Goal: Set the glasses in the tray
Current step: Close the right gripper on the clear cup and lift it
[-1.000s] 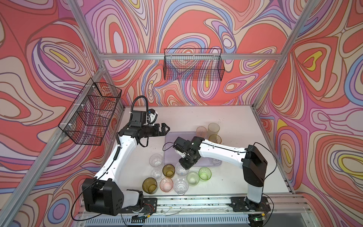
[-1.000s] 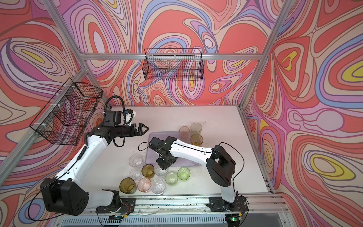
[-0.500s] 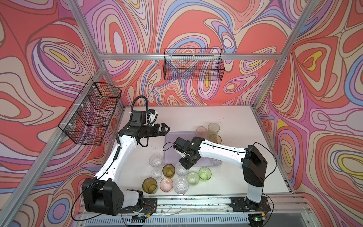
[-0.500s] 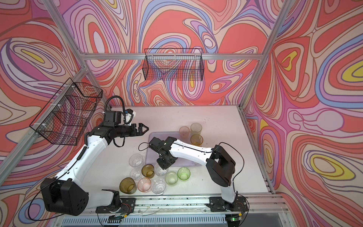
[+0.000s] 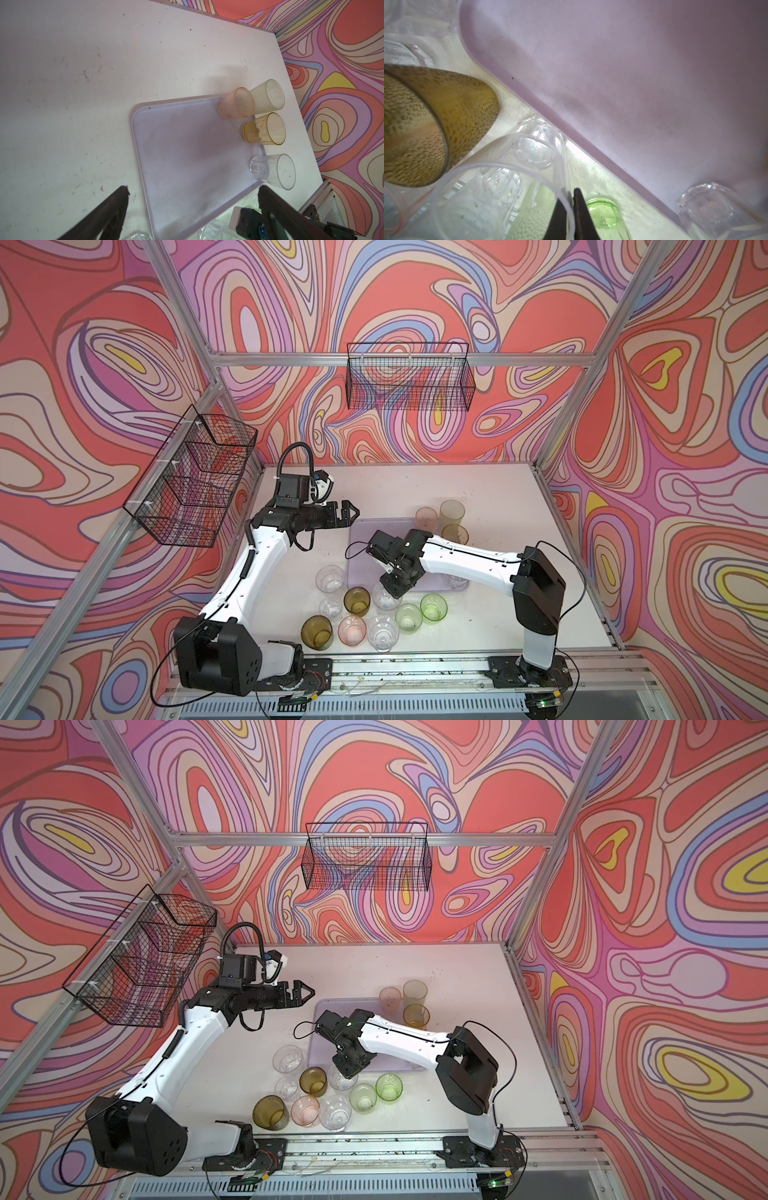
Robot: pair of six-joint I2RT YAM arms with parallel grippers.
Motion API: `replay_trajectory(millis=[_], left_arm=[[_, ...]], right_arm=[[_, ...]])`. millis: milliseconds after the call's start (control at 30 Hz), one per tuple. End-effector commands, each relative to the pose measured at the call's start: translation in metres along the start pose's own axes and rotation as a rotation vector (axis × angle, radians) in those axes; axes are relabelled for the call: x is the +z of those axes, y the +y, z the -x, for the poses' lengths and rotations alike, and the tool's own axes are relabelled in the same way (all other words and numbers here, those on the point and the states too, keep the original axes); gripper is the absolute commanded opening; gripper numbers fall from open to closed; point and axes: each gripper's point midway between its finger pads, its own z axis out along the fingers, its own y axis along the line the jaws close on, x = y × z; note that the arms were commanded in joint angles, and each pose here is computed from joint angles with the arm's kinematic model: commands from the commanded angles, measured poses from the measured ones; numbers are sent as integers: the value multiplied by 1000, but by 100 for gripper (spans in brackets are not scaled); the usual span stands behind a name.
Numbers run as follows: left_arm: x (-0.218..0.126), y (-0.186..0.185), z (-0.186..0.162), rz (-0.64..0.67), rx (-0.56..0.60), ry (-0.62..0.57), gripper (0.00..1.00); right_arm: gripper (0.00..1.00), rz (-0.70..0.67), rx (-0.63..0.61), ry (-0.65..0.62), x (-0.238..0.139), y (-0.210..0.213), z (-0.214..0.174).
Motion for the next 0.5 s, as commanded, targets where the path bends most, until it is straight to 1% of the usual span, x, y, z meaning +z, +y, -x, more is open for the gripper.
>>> replay_trajectory(millis=[0, 100, 467], left_arm=[[1, 2, -1, 0, -3, 8, 100], [1, 2, -1, 2, -3, 7, 100], [0, 1, -1, -1, -2, 7, 100]], right_arm=[[4, -27, 5, -3, -3, -2, 1], [0, -28, 11, -7, -8, -2, 3], [0, -44, 21, -42, -29, -3, 13]])
